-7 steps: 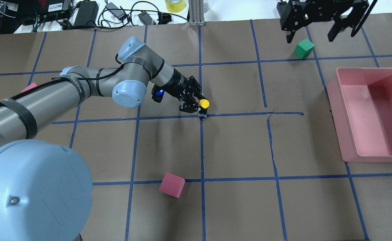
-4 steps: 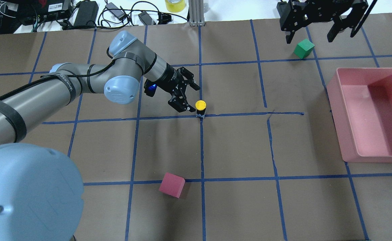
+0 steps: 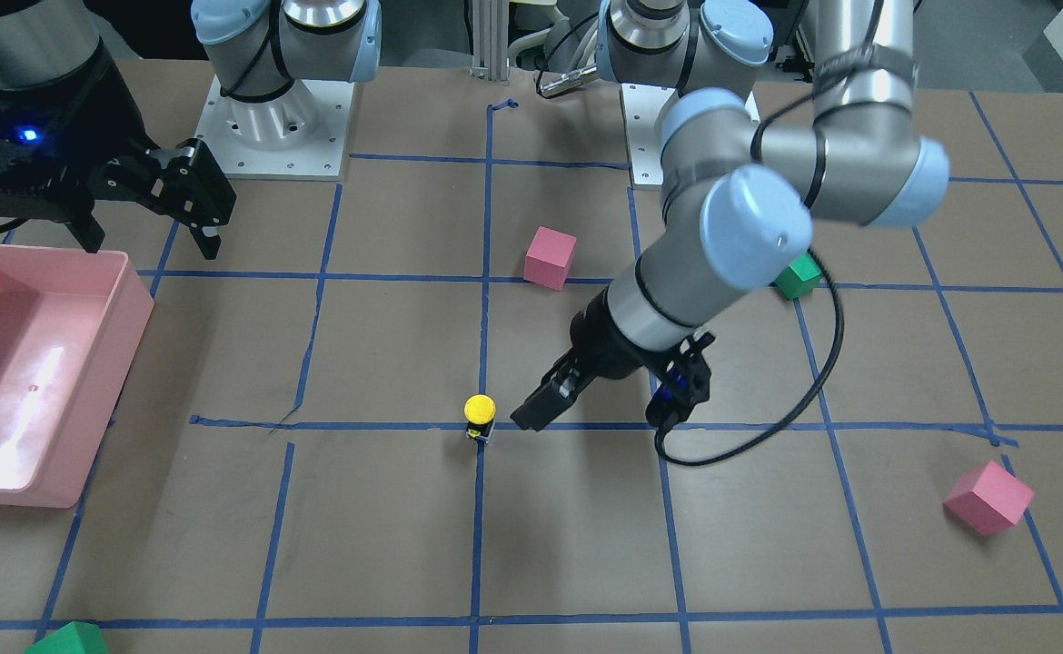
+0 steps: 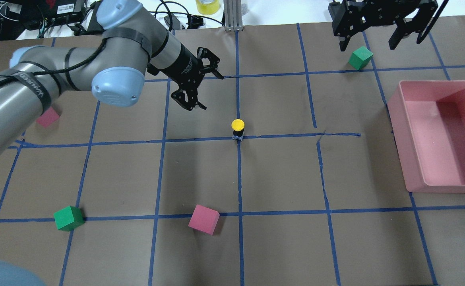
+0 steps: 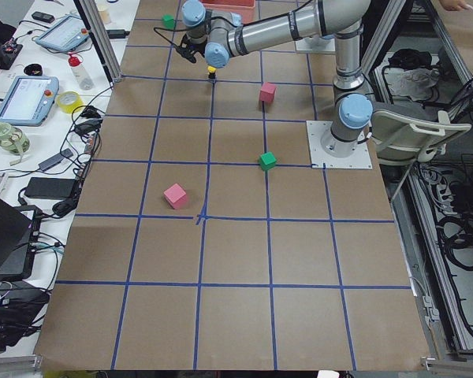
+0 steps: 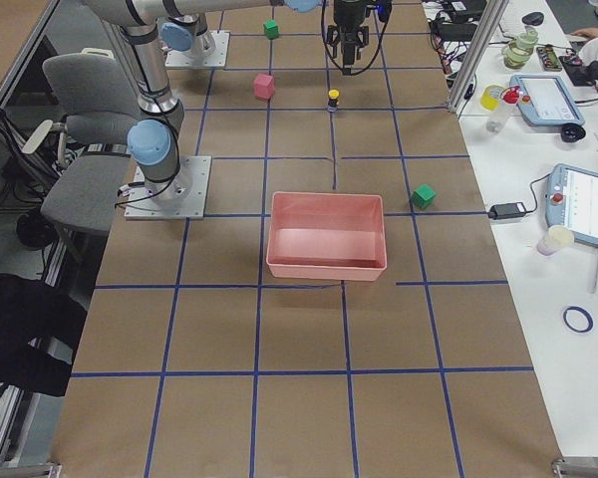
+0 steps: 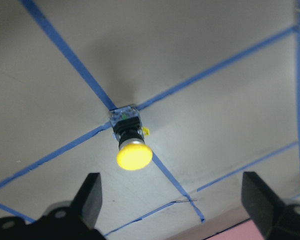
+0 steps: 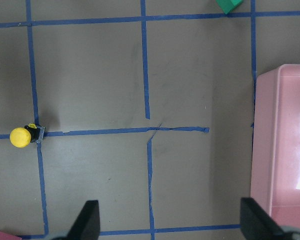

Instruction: Align button upright

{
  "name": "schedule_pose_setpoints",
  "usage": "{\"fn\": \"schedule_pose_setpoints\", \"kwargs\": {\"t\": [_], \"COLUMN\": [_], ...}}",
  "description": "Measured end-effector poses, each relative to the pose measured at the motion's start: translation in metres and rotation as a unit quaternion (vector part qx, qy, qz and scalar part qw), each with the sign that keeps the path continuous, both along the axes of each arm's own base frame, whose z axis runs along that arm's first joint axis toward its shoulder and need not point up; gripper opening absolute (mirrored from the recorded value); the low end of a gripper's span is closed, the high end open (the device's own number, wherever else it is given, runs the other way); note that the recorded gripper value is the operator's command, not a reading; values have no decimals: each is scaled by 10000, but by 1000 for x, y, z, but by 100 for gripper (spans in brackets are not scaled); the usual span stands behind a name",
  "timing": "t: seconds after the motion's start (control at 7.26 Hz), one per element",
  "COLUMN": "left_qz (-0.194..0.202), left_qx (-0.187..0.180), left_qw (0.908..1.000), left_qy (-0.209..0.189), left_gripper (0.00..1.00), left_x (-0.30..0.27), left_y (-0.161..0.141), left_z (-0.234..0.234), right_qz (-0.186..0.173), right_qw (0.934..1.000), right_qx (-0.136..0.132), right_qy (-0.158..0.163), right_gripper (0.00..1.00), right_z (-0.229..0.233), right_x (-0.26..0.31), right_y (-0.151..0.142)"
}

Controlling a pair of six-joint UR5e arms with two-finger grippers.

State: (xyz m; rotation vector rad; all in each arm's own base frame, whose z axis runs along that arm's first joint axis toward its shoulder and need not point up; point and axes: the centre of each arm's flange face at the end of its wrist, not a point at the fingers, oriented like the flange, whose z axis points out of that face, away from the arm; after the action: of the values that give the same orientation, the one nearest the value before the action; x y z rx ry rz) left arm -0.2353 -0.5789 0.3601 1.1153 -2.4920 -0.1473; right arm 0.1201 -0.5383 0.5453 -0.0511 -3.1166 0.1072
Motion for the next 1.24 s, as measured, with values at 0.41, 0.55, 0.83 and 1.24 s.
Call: {"fn": "schedule_pose_setpoints", "kwargs": {"t": [0.41, 0.55, 0.83, 1.24], "left_qz": [-2208, -2808, -3744, -4122], "left_qx": [-1250, -1403, -1509, -1029], "left_qw": [9609, 9405, 8971, 8759], "left_qy": [-1106, -1299, -1798, -2287], "left_gripper": [100, 100, 100, 100], "left_x": [27, 40, 63, 81], "left_y": [43, 54, 79, 107], "left_z": [80, 98, 127, 155], "right_qz": [339, 395, 436, 393], "right_qw": [9994, 9992, 9988, 9977], "right_qx": [-74, -82, -202, -548], "right_qy": [27, 45, 85, 67], "right_gripper": [100, 100, 100, 100], "right_z": [9, 9, 20, 38], "right_x": [25, 33, 32, 29], "right_y": [10, 13, 21, 29]}}
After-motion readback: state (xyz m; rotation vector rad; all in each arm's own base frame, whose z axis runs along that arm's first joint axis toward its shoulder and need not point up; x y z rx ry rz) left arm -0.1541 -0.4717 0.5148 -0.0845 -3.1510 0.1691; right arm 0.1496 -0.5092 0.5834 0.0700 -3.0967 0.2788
